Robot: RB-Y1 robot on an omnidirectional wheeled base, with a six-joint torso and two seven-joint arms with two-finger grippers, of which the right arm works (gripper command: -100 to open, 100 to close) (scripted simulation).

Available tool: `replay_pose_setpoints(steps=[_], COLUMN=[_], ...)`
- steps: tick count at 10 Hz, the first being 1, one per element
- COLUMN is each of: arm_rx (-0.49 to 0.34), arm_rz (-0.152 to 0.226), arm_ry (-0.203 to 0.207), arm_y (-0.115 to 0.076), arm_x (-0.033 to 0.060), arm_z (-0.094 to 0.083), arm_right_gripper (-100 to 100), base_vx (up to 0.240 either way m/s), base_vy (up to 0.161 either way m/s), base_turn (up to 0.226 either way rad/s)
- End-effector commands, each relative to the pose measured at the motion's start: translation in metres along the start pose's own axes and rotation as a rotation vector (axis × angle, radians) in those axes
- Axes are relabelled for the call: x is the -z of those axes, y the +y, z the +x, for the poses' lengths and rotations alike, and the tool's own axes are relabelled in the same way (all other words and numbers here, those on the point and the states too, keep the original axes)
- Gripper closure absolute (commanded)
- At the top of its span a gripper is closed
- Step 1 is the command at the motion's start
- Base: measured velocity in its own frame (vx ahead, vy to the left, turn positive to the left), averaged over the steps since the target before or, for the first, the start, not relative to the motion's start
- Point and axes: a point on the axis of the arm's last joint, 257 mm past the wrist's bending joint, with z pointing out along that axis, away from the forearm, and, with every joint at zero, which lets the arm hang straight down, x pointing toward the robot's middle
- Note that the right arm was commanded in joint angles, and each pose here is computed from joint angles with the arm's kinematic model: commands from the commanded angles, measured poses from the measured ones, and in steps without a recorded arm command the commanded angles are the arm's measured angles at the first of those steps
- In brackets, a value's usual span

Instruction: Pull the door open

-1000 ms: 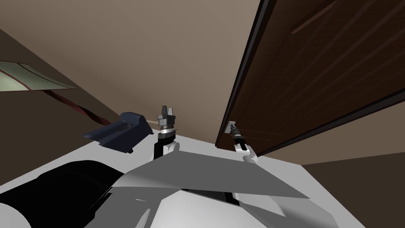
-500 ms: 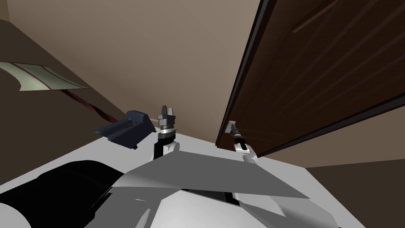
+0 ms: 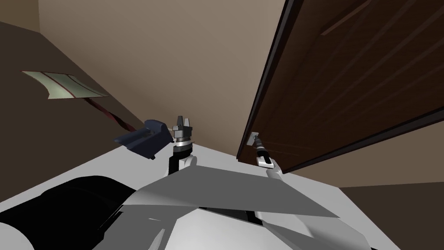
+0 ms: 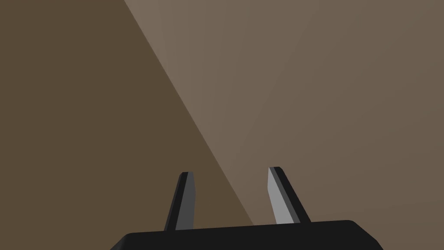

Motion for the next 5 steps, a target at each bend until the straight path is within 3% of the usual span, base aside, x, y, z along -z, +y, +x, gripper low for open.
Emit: replay_pose_setpoints(steps=[1, 4, 5], arm_rx=[-0.05, -0.177, -0.18], arm_rz=[-0.006, -0.004, -0.004], arm_ry=[0.007, -0.004, -0.004], arm_y=[0.0042, 0.0036, 0.0036], arm_x=[-0.001, -0.0043, -0.0043], arm_z=[0.0084, 0.0061, 0.0061], arm_right_gripper=[100, 100, 100], base_vx=[-0.049, -0.047, -0.04], base_vy=[-0.018, -0.023, -0.028], base_turn=[0.043, 0.06, 0.055])
